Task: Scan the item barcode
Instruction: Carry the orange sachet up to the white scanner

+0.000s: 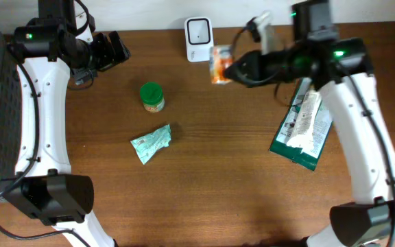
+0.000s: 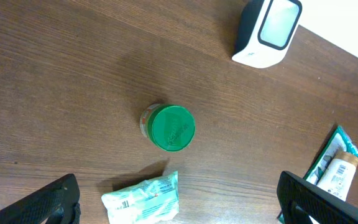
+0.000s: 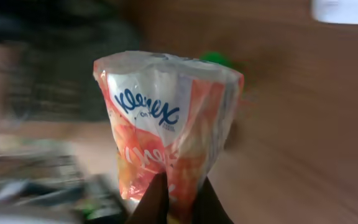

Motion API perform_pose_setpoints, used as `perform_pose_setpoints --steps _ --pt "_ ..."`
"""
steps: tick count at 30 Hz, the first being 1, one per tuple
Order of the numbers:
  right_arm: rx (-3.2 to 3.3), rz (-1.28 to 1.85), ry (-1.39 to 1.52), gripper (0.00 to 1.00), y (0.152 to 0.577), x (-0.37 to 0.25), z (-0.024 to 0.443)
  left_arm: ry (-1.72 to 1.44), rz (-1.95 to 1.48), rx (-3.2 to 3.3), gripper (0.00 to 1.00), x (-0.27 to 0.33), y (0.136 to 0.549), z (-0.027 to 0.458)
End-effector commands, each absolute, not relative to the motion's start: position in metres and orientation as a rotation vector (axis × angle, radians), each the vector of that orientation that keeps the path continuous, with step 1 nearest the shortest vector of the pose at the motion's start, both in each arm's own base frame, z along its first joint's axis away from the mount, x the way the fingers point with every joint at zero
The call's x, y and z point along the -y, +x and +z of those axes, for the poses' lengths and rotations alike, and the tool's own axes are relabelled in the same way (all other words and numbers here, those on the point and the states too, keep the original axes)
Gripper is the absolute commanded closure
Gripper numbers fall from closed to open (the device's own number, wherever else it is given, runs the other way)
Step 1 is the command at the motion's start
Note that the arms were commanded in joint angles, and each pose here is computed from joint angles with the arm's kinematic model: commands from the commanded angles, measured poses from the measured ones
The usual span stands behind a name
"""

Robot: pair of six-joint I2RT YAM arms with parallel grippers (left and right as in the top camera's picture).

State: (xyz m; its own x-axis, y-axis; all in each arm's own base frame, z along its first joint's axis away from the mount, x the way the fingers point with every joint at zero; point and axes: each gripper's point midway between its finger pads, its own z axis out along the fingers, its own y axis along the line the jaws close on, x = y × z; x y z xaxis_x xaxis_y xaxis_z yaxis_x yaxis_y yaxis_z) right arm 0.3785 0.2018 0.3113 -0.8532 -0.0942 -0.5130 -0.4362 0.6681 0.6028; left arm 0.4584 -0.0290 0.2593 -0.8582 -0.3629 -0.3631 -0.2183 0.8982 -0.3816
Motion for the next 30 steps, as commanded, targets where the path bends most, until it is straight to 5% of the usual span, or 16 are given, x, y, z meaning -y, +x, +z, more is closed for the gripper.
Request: perform_pose_setpoints --steps 1,10,17,30 --pt "-2.516 0.596 -0.422 0.96 0.408 -0.201 0.278 -0.411 -0.448 -2.606 0.01 0.026 0.457 0.269" --pt "-2.205 -0.376 -0.552 0.96 0.582 -0.197 0.220 -0.412 -0.448 -2.606 0.01 0.026 0.457 0.269" --pt "-2.074 -0.499 -0.614 0.96 0.616 -0.193 0.220 -0.412 -0.447 -2.606 0.01 0.026 0.457 0.269" --pt "-1.970 -0.695 -0.954 0.96 0.649 -0.206 0.146 -0.412 -0.448 -2.606 0.01 0.026 0.457 0.269"
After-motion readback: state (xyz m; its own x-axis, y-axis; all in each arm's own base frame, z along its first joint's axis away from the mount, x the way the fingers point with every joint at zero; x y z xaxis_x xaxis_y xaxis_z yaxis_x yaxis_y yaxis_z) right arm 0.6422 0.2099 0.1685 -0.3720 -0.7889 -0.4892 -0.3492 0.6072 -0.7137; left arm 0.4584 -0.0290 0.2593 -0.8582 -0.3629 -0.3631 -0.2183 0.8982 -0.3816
